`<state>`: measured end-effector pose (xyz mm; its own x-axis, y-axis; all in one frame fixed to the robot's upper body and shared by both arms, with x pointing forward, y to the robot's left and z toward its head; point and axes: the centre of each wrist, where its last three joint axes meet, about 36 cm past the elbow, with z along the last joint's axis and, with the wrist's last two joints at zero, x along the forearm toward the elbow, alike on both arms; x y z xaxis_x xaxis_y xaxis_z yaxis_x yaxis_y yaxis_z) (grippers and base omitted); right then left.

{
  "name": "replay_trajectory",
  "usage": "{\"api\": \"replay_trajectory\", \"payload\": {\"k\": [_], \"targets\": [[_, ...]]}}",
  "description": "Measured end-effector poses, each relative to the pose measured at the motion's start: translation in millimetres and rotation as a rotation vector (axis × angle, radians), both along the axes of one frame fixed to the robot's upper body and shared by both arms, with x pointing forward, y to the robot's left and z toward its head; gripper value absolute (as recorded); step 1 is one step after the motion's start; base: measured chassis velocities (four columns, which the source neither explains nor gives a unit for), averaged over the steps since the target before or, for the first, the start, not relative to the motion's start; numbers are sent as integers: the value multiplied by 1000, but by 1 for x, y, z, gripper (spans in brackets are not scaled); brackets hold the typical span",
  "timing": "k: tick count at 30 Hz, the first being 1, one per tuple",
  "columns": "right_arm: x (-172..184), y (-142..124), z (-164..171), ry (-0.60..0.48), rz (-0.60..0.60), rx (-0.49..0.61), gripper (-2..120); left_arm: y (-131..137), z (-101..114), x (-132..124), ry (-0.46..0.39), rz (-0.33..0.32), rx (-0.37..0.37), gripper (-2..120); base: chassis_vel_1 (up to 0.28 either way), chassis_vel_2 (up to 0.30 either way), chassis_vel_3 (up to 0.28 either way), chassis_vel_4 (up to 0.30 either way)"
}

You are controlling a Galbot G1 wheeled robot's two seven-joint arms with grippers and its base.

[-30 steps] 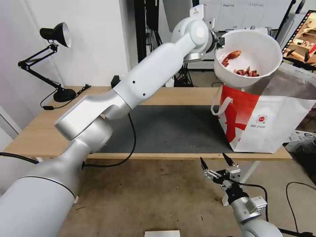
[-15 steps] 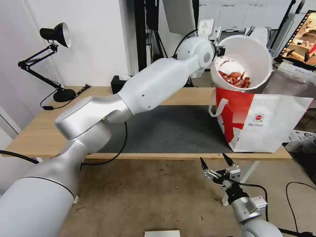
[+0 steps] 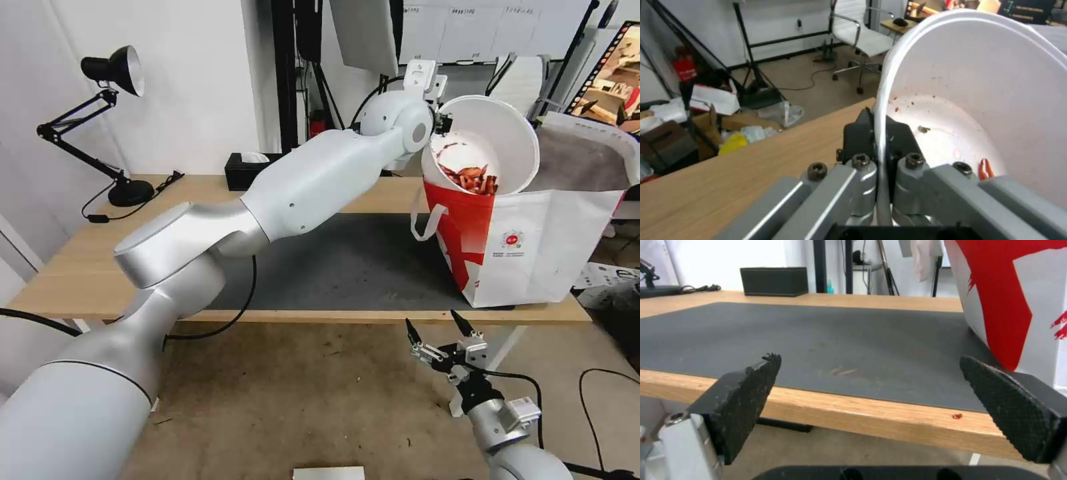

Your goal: Pick up the trash from the table and place it into the takeout bag.

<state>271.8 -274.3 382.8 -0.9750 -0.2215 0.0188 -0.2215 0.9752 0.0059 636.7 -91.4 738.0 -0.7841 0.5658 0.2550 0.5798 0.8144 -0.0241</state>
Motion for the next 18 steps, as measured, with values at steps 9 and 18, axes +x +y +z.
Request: {"api": "replay_trajectory", "payload": {"k": [9, 18], "targets": [[0, 0, 0, 0, 0, 0, 100, -9, -8, -12, -91, -109, 51, 8, 0, 0, 0, 0], [0, 0, 0, 0, 0, 0, 100, -15, 3, -27, -120, -184, 8, 41, 0, 0, 0, 0]]}}
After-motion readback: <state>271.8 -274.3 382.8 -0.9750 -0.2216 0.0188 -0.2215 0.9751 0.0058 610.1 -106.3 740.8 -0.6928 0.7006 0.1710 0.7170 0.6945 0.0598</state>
